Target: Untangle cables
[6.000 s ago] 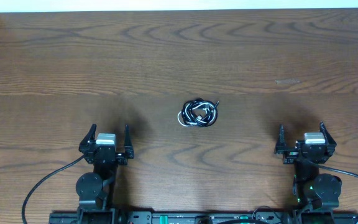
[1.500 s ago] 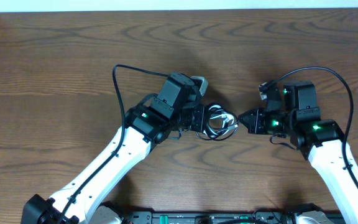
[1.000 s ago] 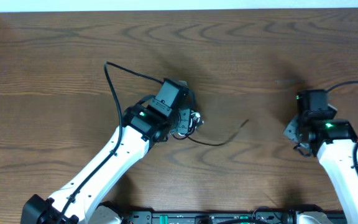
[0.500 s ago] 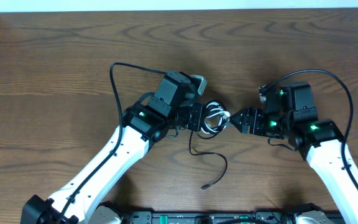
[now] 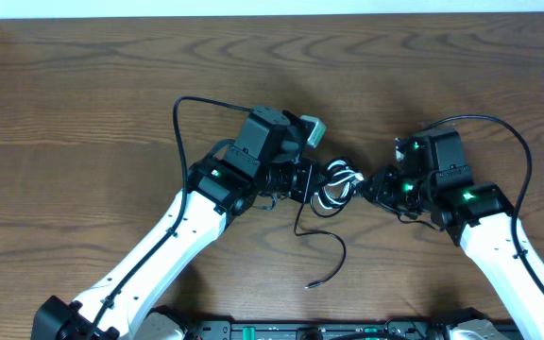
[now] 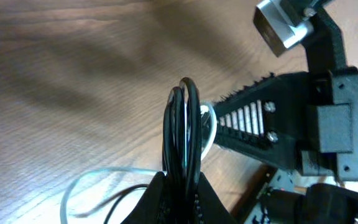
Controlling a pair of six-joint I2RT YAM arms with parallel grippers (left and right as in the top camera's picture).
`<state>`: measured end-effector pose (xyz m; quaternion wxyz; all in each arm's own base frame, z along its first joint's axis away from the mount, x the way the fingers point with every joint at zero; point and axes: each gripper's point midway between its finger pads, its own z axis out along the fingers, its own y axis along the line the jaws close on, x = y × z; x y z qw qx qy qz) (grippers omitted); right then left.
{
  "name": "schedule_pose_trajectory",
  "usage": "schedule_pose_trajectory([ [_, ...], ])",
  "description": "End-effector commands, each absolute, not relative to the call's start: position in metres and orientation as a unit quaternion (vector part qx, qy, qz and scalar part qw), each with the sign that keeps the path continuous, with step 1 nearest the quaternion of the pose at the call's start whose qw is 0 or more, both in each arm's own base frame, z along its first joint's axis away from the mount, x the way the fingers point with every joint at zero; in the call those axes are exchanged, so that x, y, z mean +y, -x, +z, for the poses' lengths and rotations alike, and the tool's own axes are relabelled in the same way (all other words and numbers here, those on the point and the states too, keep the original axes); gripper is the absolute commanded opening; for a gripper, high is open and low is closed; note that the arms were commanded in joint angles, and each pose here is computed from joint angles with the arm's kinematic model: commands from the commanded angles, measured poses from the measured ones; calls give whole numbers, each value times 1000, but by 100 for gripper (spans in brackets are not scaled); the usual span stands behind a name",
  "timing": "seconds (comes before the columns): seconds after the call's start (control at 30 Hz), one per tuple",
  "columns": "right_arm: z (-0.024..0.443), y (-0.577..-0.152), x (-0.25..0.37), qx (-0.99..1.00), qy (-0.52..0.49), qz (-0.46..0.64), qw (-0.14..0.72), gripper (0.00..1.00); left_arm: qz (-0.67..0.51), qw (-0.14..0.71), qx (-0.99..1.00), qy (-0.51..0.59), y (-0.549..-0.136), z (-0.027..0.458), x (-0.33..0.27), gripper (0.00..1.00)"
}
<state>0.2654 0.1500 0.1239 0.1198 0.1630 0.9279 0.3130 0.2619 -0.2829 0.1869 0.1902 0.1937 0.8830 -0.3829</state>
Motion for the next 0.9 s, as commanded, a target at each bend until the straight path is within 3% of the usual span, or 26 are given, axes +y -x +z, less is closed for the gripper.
schedule_pose_trajectory([
  [0.0,118,-264,148,929,-178,303,114,9,-404,191,870,-207,-256,200,-287,8],
  [0.07,117,-264,147,930,-179,301,115,1,-404,191,870,-207,-256,200,-287,7],
  [0.17,115,-263,143,933,-183,290,114,1,-400,194,872,-205,-258,199,-286,8],
  [0.47,80,-230,20,948,-288,-31,131,1,-239,219,932,-160,-278,160,-236,7],
  [0.63,82,-230,-13,930,-334,-68,140,1,-239,219,932,-159,-278,160,-236,8],
  [0.73,82,-242,-7,924,-354,-12,143,28,-245,216,931,-162,-276,161,-238,8],
  [0.8,96,-274,56,955,-191,155,165,40,-309,203,907,-202,-264,172,-259,7],
  [0.87,120,-280,107,939,-65,285,181,56,-359,199,883,-229,-257,186,-275,7],
])
